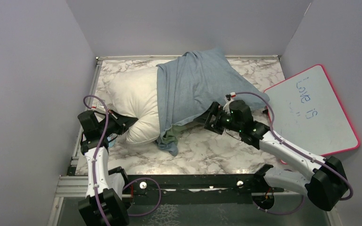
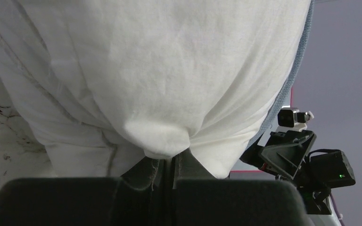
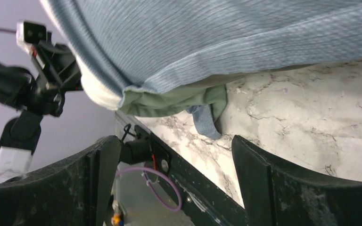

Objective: Remove the pillowcase from the pillow
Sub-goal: Remove the pillow from the pillowcase.

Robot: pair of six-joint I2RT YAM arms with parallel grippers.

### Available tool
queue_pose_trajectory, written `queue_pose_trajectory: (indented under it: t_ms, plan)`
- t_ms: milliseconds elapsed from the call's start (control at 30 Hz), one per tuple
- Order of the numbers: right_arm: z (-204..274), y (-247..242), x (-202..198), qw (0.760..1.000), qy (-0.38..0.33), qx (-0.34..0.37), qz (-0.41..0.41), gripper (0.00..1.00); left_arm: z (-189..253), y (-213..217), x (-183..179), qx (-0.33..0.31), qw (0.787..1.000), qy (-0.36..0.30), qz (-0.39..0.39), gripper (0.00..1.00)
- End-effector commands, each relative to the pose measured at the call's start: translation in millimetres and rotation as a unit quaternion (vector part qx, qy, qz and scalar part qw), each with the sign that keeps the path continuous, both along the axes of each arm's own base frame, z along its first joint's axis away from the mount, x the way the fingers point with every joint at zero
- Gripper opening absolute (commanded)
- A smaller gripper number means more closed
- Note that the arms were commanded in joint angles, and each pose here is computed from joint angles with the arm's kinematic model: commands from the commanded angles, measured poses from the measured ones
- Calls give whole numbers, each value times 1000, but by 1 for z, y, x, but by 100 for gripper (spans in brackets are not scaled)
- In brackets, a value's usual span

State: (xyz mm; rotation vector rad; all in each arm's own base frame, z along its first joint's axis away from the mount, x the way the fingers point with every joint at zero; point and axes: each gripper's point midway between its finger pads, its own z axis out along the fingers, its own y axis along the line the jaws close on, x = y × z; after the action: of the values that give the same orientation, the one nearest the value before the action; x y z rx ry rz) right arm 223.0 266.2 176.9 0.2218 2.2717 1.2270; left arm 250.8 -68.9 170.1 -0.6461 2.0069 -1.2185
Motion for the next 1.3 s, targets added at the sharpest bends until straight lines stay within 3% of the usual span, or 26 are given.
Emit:
queue_pose_trajectory:
  t_ms: [0,233,600,733,967,1067,1167,1267]
  plan:
    - [-7,-4,32,993,48,4,-107,83,20,-8,-4,5,999,-37,-36,0]
    - [-7,11,61,988,50,38,-138,56,18,-9,-6,6,999,-33,-37,0]
    - [-19,-38,93,980,35,-43,-191,2,15,-8,-8,15,999,-29,-36,0]
    - [-23,-69,103,970,22,-104,-220,0,15,-6,-7,22,999,-28,-33,0]
    - [-15,-151,114,916,-24,-243,-319,0,18,10,-2,86,996,-18,-7,0]
    - [-7,-165,116,907,-35,-262,-327,0,21,16,0,108,994,-13,4,0]
    - [-4,-147,112,928,-29,-238,-286,0,23,17,1,113,993,-15,5,0]
    - [-6,-97,96,973,-17,-148,-175,12,29,13,0,106,994,-23,-8,0]
